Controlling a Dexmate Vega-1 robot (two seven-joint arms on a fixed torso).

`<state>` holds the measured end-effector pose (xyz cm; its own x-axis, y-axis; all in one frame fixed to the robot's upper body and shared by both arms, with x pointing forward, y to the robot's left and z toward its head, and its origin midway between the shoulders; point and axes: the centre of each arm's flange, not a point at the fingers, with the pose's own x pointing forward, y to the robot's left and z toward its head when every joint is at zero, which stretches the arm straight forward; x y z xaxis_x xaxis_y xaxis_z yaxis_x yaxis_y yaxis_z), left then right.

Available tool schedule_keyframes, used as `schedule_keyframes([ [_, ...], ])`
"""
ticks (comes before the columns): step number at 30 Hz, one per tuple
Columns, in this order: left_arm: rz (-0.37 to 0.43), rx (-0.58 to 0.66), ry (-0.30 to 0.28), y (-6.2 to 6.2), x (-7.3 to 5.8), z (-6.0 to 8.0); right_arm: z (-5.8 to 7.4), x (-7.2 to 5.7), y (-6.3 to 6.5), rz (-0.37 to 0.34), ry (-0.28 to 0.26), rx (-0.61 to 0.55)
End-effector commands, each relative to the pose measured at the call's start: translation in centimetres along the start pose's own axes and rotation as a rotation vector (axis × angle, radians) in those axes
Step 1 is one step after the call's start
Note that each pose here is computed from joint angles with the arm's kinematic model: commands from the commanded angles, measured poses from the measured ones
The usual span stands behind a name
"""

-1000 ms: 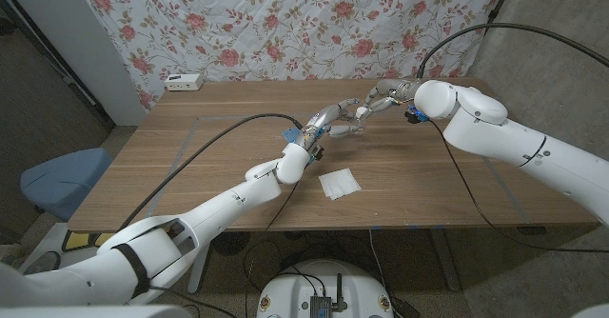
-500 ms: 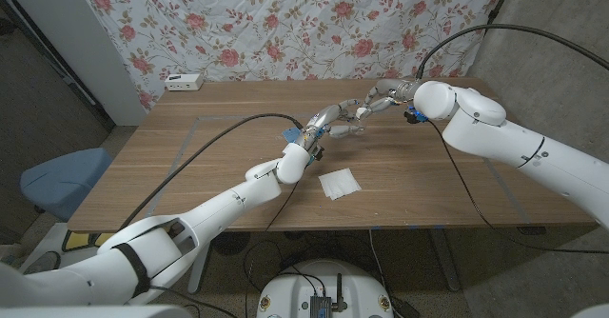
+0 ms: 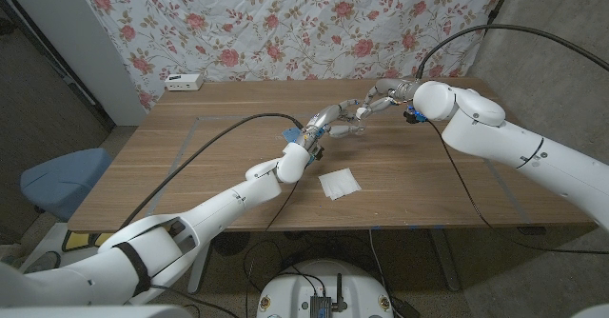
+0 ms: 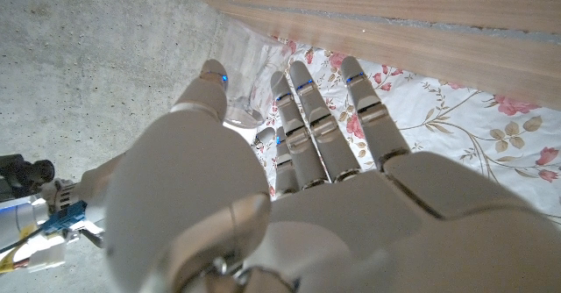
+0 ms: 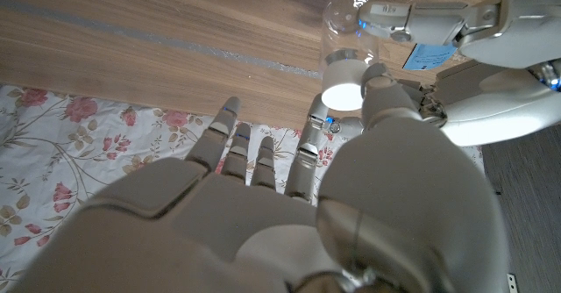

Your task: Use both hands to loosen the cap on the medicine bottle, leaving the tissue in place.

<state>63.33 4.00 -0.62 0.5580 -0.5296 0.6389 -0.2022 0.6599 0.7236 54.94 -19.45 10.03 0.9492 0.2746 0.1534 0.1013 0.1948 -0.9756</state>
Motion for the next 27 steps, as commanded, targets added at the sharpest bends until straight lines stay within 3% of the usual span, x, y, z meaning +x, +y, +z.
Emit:
schedule_keyframes([
  [1, -0.004, 0.000, -0.002, -0.03, 0.06, 0.11, -0.12, 0.12, 0.16, -0.003, 0.003, 0.003],
  [27, -0.010, -0.007, 0.007, -0.24, 0.14, -0.09, -0.53, 0.49, 0.06, 0.017, -0.003, 0.030],
])
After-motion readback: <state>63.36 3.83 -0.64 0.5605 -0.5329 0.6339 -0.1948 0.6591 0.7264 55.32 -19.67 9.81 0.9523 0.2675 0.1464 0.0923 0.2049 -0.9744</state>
